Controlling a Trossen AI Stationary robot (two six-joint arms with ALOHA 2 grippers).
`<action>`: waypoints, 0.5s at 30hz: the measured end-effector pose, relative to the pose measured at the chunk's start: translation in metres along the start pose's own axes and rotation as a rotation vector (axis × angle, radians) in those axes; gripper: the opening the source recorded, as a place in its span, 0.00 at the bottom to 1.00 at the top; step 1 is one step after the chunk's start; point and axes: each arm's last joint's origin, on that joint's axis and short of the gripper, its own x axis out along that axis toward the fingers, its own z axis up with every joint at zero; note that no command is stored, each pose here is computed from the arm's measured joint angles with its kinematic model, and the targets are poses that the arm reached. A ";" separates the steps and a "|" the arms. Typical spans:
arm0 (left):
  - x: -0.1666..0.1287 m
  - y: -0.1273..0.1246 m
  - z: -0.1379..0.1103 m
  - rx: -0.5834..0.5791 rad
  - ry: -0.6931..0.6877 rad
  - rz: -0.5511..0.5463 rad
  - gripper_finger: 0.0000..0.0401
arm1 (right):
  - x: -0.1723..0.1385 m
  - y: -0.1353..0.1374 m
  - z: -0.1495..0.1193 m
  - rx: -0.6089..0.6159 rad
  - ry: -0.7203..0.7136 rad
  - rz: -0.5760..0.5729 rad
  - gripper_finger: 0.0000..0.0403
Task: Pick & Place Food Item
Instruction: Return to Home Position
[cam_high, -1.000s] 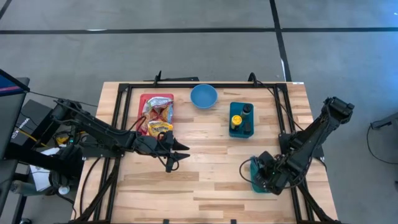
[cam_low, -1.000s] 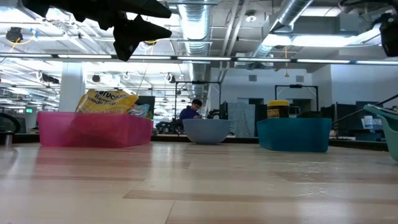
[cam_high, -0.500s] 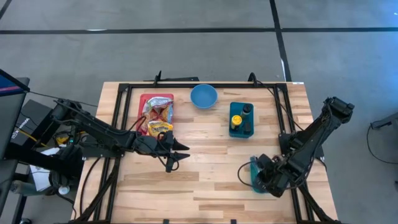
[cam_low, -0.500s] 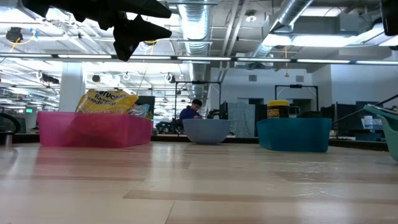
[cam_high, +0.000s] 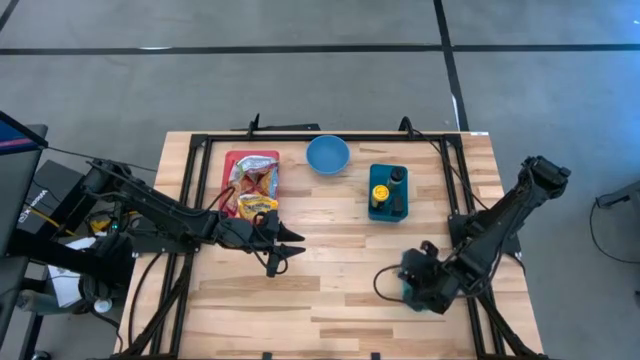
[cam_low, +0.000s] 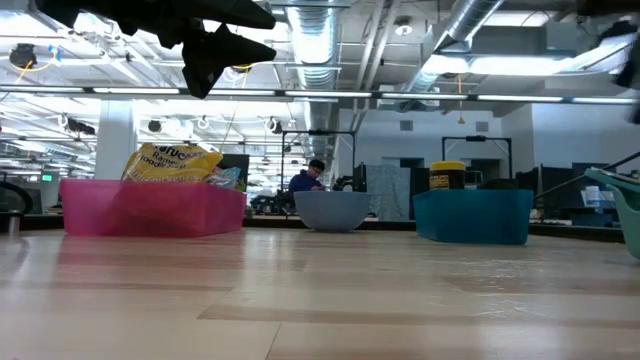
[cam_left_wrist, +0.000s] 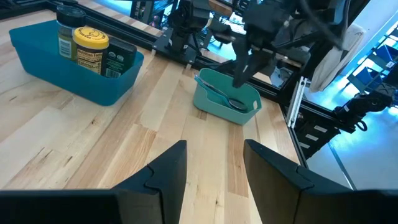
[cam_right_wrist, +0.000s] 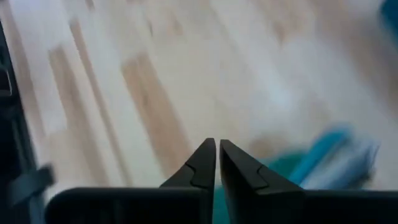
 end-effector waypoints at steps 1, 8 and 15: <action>0.000 0.000 0.000 0.000 0.000 0.000 0.38 | 0.001 0.001 0.003 -0.030 -0.045 -0.003 0.04; 0.000 0.000 0.000 0.000 0.000 0.000 0.38 | 0.004 0.011 0.034 -0.245 -0.407 -0.049 0.00; 0.000 0.000 0.000 0.000 -0.001 0.000 0.38 | 0.002 0.020 0.066 -0.354 -0.604 -0.060 0.00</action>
